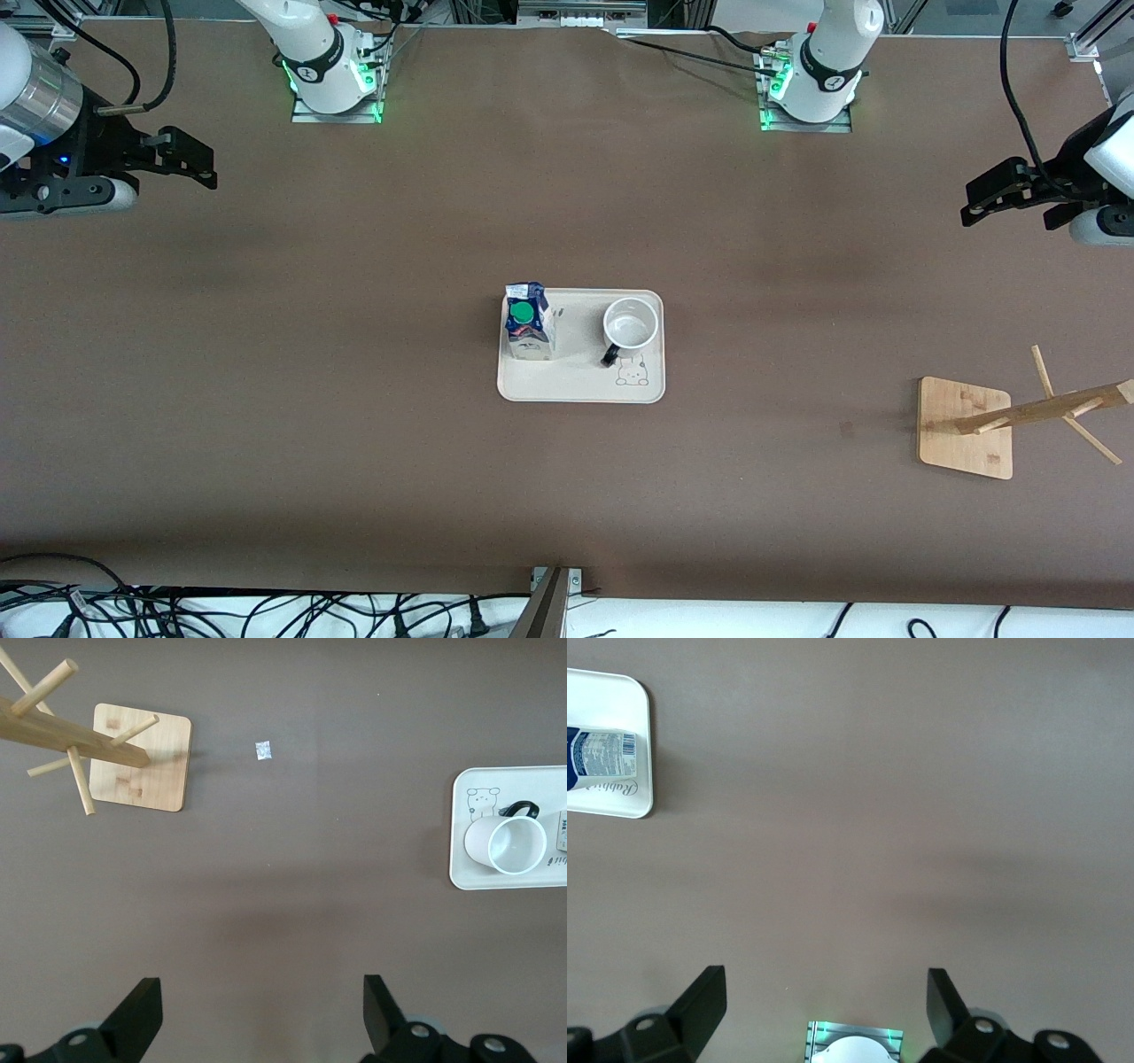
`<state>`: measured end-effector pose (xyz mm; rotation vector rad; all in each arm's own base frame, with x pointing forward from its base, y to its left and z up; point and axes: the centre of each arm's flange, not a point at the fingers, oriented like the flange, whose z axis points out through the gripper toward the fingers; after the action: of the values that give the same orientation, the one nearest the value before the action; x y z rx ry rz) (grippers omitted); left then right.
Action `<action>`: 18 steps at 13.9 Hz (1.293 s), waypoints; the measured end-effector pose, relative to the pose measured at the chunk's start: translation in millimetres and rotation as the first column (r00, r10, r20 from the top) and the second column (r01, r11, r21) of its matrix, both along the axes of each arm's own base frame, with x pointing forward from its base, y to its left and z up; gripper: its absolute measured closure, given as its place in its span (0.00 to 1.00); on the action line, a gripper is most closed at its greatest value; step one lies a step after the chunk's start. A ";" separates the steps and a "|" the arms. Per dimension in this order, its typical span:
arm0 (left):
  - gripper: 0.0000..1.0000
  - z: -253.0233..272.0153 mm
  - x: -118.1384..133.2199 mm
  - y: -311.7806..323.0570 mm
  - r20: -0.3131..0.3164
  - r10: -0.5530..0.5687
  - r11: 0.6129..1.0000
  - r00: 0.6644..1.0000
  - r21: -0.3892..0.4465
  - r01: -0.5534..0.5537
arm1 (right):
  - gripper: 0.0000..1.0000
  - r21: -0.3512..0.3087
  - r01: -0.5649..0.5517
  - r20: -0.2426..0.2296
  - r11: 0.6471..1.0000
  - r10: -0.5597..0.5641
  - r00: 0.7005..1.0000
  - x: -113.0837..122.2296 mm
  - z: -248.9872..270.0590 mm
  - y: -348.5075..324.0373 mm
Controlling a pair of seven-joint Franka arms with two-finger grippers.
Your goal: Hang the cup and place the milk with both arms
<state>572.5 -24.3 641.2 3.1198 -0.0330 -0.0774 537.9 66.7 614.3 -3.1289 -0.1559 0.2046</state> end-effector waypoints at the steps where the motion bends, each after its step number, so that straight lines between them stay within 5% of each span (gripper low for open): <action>1: 0.00 -1.9 1.0 0.1 -0.003 0.001 1.000 1.000 0.000 -0.001 | 0.00 0.000 -0.001 0.000 1.000 0.001 1.000 -0.1 0.0 0.4; 10: 0.00 -16.5 8.5 -0.9 -0.029 -0.002 1.000 1.000 -0.001 0.002 | 0.00 0.000 -0.067 -0.030 0.998 0.067 0.997 -1.5 -11.0 35.1; 16: 0.00 -18.1 9.3 -2.9 -0.031 -0.006 1.000 0.999 -0.002 0.005 | 0.00 0.011 -0.069 -0.057 0.998 0.069 0.996 33.4 -64.6 40.1; 18: 0.00 -24.5 12.6 -4.0 -0.041 -0.008 1.000 0.999 -0.003 0.008 | 0.00 0.045 -0.086 -0.026 0.995 0.087 0.996 45.1 -79.2 58.1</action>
<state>585.1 -28.4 616.7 3.1142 -0.0446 -0.1413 583.0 124.8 535.2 -3.0772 -0.2923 0.2419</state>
